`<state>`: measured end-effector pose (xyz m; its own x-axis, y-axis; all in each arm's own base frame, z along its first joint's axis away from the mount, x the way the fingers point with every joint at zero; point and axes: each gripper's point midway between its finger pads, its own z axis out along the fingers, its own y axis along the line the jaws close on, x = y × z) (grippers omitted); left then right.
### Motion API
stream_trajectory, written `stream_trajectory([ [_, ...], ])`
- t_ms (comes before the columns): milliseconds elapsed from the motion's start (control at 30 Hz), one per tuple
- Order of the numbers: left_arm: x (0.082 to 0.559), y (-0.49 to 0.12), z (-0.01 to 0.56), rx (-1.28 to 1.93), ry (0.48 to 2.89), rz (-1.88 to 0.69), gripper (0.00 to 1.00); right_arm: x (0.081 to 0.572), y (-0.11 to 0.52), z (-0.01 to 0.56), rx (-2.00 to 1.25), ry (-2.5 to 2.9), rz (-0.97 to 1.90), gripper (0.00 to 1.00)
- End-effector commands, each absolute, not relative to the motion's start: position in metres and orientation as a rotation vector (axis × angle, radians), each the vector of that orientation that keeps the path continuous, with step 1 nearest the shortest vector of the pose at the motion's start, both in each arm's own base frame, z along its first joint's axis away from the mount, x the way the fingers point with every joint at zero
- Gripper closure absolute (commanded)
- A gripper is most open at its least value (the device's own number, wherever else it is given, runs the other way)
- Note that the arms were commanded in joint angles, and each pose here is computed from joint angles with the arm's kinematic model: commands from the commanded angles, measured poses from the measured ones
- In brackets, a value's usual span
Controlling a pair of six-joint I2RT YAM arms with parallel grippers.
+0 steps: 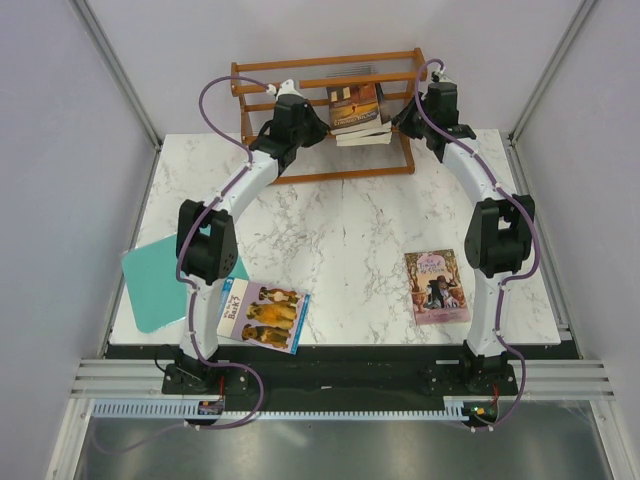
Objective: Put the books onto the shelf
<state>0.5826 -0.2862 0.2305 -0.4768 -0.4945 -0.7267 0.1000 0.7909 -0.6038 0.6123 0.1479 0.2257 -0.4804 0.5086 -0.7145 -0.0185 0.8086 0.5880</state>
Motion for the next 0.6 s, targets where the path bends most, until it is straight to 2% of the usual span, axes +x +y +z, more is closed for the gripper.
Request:
stream_trajectory([
  [0,0.576,-0.304,0.306,-0.259,1.793,-0.831,0.98,0.612,0.157,0.232,0.323,1.965,0.678,0.91],
  [300,0.575,-0.305,0.296,-0.265,1.819,-0.813,0.98,0.611,0.157,0.229,0.323,1.972,0.676,0.91],
  [500,0.567,-0.277,0.327,-0.279,1.746,-0.745,0.98,0.606,0.145,0.233,0.342,1.96,0.622,0.91],
  [567,0.554,-0.268,0.362,-0.232,1.669,-0.733,0.98,0.598,0.136,0.239,0.346,1.945,0.582,0.91],
])
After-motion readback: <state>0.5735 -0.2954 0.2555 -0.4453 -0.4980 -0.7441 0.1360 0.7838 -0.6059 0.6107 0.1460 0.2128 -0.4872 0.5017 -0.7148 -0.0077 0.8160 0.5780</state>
